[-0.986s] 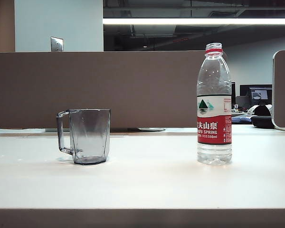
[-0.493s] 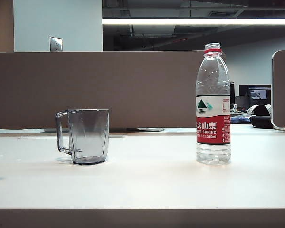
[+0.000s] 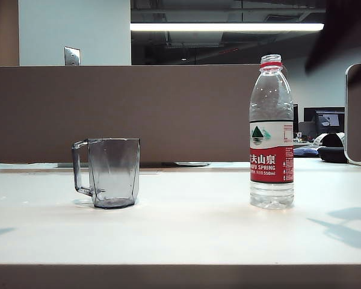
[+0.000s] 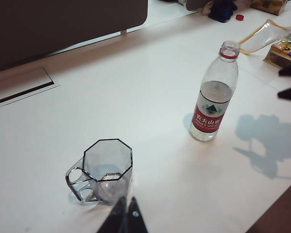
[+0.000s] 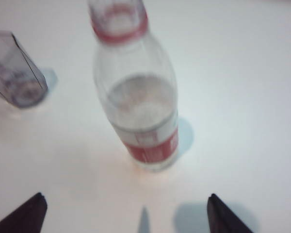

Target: Pick up the mineral water bottle on the table and pour water into the mug until it's half full.

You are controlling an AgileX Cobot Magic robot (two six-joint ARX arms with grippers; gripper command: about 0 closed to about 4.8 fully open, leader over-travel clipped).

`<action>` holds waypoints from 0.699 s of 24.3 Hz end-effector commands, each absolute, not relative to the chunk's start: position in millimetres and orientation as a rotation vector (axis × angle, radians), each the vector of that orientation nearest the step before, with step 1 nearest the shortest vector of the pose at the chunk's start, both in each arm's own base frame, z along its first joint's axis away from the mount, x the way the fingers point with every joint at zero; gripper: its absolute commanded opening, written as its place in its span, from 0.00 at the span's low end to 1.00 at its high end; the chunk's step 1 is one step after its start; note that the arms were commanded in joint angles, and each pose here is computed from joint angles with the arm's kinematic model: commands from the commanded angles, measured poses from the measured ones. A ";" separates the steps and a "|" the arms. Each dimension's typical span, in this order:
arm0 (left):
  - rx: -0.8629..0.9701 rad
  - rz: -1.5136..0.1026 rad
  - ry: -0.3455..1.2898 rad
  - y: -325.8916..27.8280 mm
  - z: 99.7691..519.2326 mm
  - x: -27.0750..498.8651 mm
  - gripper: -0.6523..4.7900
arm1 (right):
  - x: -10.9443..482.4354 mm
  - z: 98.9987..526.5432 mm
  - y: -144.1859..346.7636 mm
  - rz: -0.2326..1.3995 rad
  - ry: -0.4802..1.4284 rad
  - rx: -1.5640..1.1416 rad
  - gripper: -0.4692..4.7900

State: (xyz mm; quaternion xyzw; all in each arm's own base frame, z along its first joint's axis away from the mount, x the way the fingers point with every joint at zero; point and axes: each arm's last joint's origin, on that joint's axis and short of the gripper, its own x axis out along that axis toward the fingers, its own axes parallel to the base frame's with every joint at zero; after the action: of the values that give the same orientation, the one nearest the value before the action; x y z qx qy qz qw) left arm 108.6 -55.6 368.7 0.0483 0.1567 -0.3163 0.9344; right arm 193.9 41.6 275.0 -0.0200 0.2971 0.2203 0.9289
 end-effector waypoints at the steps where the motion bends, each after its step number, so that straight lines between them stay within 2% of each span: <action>1: 0.101 -0.649 0.306 -55.5 370.9 108.2 0.11 | 202.1 244.3 44.7 0.499 0.610 -0.026 1.00; 9: 0.102 -0.649 0.308 -55.4 370.7 108.2 0.11 | 214.1 202.3 48.7 0.567 0.471 -0.020 1.00; 17: 0.103 -0.648 0.308 -55.5 370.6 108.3 0.11 | 241.8 170.7 53.6 0.565 0.439 -0.023 1.00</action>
State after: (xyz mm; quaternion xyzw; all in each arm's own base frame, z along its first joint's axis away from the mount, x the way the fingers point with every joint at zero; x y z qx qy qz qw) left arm 108.5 -55.5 368.7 0.0485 0.1568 -0.3163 0.9343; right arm 236.5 52.0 166.5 -0.0081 0.2492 0.2723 0.9293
